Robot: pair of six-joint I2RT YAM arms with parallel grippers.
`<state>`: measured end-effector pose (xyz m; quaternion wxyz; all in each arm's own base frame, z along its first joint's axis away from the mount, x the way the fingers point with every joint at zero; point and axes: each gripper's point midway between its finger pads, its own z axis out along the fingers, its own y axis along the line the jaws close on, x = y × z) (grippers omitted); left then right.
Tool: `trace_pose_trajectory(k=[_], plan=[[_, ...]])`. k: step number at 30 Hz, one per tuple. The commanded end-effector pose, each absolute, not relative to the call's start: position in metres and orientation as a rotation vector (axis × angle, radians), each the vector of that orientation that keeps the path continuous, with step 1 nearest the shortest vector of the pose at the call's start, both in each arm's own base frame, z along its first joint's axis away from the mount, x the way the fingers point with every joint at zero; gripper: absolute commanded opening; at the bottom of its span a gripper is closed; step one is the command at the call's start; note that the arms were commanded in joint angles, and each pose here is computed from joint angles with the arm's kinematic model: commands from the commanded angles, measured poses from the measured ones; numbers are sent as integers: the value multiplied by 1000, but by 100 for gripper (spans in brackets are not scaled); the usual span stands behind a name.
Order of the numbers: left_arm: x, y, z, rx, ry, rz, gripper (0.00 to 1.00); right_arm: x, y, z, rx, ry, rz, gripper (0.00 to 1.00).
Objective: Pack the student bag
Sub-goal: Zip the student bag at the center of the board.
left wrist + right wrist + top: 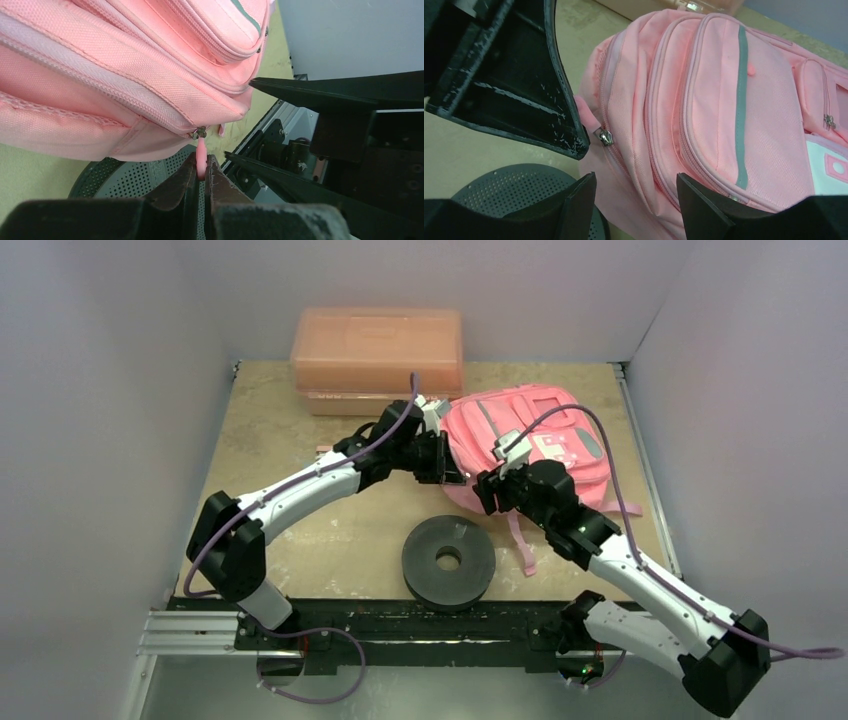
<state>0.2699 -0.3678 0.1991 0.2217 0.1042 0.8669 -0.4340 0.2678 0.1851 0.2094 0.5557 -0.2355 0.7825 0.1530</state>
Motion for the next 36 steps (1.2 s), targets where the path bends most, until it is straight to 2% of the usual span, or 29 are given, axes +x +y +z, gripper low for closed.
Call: trace_pose_trajectory(k=[1, 5, 6, 9, 10, 11, 14, 22, 27, 31, 36], plan=[[261, -379, 283, 356, 2158, -1400, 0, 283, 189, 220, -619, 1801, 264, 63], [258, -380, 283, 362, 2158, -1415, 0, 298, 175, 222, -547, 1809, 133, 60], [257, -379, 283, 361, 2158, -1415, 0, 300, 176, 224, -557, 1798, 127, 54], [259, -376, 286, 360, 2148, -1392, 0, 304, 172, 226, -537, 1815, 88, 16], [262, -373, 287, 351, 2151, -1367, 0, 305, 168, 228, -519, 1814, 75, 5], [266, -368, 285, 338, 2159, -1330, 0, 304, 168, 231, -507, 1808, 81, 0], [284, -350, 281, 265, 2182, -1251, 0, 297, 162, 238, -485, 1778, 96, 0], [326, -305, 291, 124, 2158, -1266, 0, 271, 151, 275, -608, 1603, 106, 0], [308, -296, 320, 209, 2104, -1267, 0, 265, 164, 317, -745, 1445, 110, 0], [281, -293, 346, 227, 2050, -1357, 0, 269, 187, 323, -911, 1352, 109, 0], [240, -274, 379, 227, 1959, -1370, 0, 275, 215, 349, -934, 1219, 181, 0]])
